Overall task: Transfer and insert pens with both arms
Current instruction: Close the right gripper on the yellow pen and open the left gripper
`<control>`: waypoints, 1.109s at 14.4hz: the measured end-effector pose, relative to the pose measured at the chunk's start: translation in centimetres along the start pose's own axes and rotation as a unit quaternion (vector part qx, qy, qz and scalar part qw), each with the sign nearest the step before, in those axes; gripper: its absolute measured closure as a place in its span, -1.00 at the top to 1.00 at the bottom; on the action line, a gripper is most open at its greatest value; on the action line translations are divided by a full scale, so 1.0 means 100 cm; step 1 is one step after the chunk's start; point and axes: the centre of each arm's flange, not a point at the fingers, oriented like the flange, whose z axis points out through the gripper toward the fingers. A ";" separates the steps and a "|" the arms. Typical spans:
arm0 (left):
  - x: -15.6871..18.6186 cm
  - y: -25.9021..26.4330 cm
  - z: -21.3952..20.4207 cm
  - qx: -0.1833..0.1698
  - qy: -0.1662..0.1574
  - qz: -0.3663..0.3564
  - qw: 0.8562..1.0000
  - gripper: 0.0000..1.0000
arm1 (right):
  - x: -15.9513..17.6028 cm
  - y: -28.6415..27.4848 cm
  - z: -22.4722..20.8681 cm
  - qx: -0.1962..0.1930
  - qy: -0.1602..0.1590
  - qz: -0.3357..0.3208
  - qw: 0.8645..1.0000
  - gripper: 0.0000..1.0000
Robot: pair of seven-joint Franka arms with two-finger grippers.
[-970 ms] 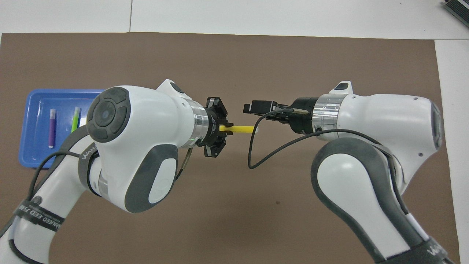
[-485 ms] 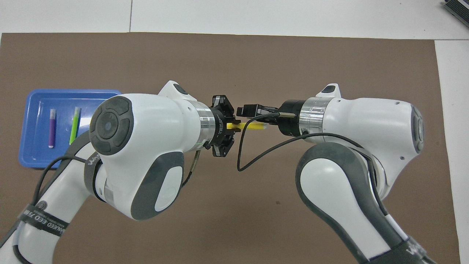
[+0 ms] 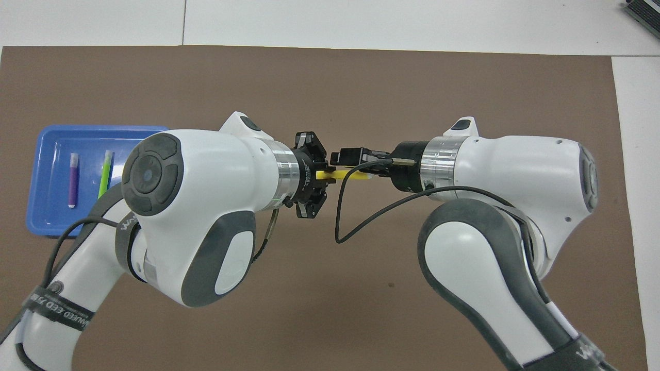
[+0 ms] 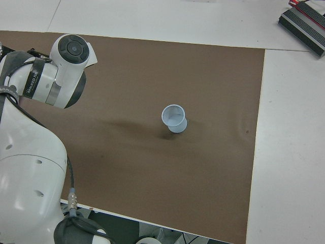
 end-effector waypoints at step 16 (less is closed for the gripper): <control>0.005 0.007 0.002 -0.024 -0.006 -0.006 1.000 -0.67 | 0.008 -0.004 -0.018 0.012 -0.032 -0.028 0.999 -0.58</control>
